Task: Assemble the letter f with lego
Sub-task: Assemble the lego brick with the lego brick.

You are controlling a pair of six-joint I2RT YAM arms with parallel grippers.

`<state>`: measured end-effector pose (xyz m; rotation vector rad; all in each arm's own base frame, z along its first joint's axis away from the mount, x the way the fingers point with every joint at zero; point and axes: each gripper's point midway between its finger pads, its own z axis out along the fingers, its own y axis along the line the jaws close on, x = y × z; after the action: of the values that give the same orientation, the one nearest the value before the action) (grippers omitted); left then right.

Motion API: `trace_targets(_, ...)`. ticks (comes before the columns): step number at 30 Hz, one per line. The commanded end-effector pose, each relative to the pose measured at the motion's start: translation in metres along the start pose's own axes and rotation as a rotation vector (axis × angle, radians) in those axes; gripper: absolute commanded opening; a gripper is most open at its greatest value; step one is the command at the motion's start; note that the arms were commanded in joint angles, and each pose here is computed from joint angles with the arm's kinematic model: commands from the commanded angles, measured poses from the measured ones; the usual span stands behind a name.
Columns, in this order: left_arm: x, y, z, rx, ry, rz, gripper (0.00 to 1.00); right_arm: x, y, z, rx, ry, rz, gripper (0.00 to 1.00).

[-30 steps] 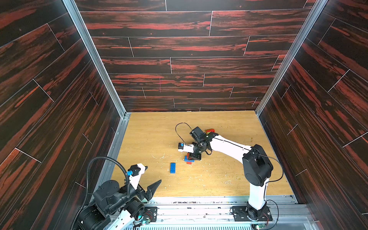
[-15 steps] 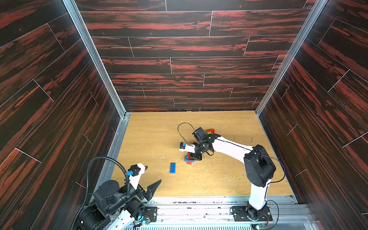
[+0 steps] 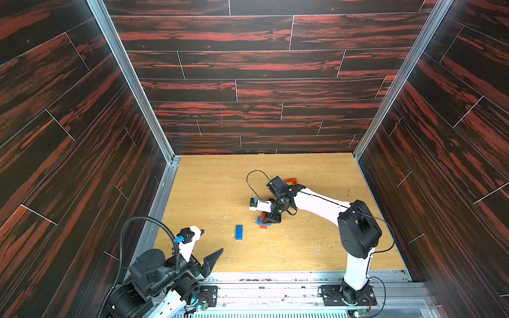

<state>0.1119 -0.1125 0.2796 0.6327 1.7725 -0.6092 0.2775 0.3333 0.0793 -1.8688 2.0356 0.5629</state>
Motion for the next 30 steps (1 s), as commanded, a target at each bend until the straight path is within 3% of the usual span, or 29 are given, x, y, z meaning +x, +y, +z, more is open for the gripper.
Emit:
trace_targets(1, -0.003, 0.0, -0.003, 0.0, -0.016, -0.001, 1.0, 0.019, 0.011, -0.001, -0.049, 0.104, 0.055, 0.4)
trace_targets(13, -0.003, 0.0, -0.004, -0.003, -0.02, 0.0, 1.0, 0.007, -0.003, -0.01, -0.01, 0.113, 0.043, 0.47)
trace_targets(30, -0.003, 0.0, -0.004, -0.003, -0.02, 0.0, 1.0, -0.001, 0.004, -0.023, 0.001, 0.096, 0.026, 0.5)
